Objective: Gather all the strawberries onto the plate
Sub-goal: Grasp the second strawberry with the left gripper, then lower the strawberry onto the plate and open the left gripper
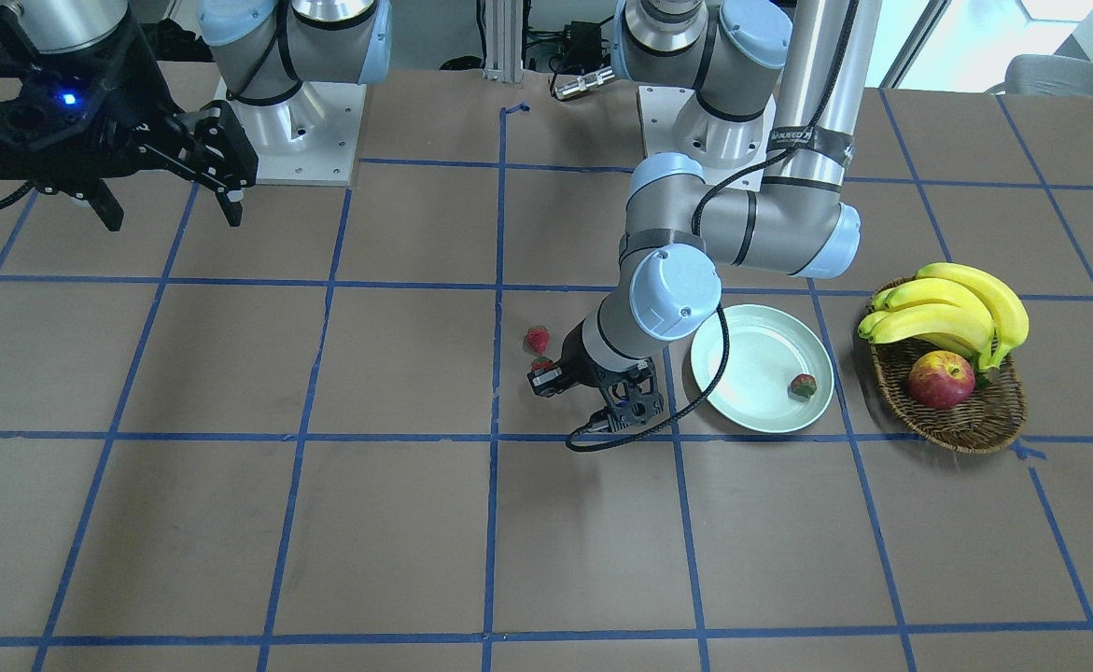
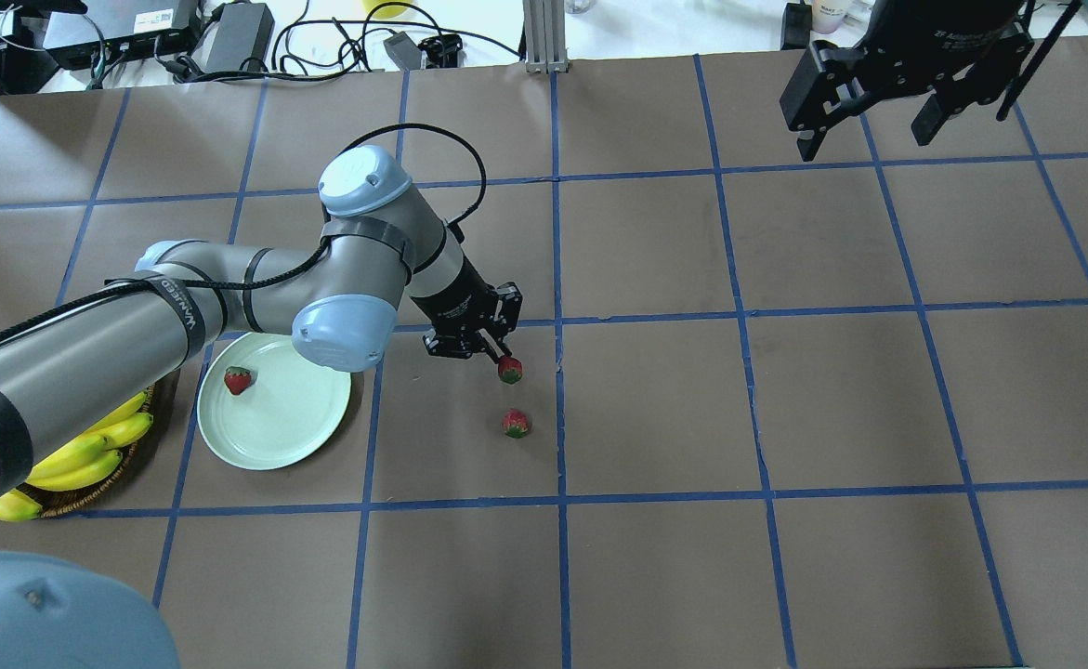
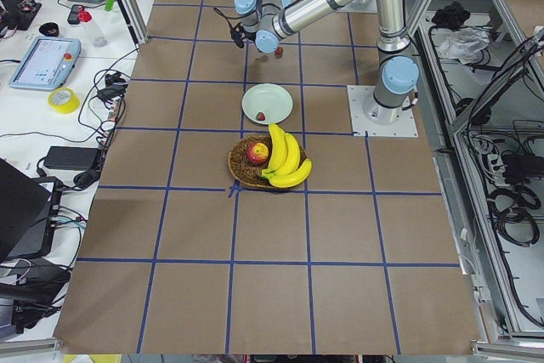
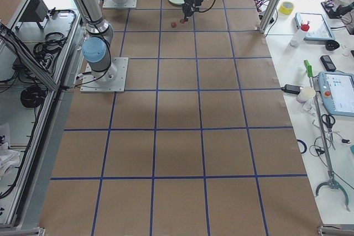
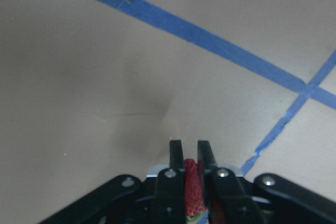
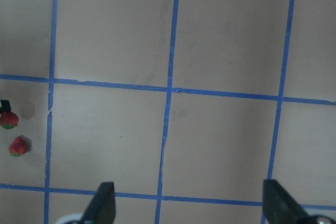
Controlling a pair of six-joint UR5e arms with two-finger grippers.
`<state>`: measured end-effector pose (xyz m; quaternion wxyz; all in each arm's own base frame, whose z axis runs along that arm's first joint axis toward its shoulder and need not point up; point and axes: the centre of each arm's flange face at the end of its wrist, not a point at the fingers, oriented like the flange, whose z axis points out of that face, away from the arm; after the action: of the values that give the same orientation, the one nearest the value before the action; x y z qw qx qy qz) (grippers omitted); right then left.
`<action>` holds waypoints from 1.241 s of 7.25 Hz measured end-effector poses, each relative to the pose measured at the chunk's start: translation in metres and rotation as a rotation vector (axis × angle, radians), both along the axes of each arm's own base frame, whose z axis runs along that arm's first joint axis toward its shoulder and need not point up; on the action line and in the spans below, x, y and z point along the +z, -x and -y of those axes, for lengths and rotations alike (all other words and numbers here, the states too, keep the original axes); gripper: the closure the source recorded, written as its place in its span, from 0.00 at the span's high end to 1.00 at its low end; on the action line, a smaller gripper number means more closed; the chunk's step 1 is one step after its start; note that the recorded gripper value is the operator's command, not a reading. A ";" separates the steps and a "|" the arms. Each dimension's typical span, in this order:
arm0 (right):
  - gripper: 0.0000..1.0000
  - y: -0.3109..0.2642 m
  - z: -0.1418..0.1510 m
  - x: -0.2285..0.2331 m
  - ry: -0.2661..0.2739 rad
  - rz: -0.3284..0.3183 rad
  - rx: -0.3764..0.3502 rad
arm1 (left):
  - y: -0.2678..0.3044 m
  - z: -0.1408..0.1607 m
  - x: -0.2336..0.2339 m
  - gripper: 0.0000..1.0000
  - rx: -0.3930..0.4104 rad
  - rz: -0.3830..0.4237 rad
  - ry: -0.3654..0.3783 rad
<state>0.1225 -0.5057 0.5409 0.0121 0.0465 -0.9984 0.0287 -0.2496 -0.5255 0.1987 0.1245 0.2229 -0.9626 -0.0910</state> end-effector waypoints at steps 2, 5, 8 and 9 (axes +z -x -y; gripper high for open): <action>1.00 0.001 0.001 0.000 0.005 0.000 -0.002 | -0.023 0.024 0.034 0.00 -0.011 0.085 0.026; 1.00 0.001 0.002 0.000 0.009 0.000 -0.001 | -0.136 0.044 0.075 0.00 -0.137 0.210 0.009; 1.00 0.000 0.002 0.000 0.009 -0.001 -0.001 | -0.240 0.038 0.066 0.00 -0.312 0.252 -0.049; 1.00 0.000 0.002 0.000 0.008 -0.001 0.000 | -0.250 0.032 0.052 0.25 -0.337 0.247 -0.075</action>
<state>0.1224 -0.5073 0.5407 0.0128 0.0465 -0.9983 0.0328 0.0007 -0.5577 0.2512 -0.0199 0.0726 -0.9901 -0.1183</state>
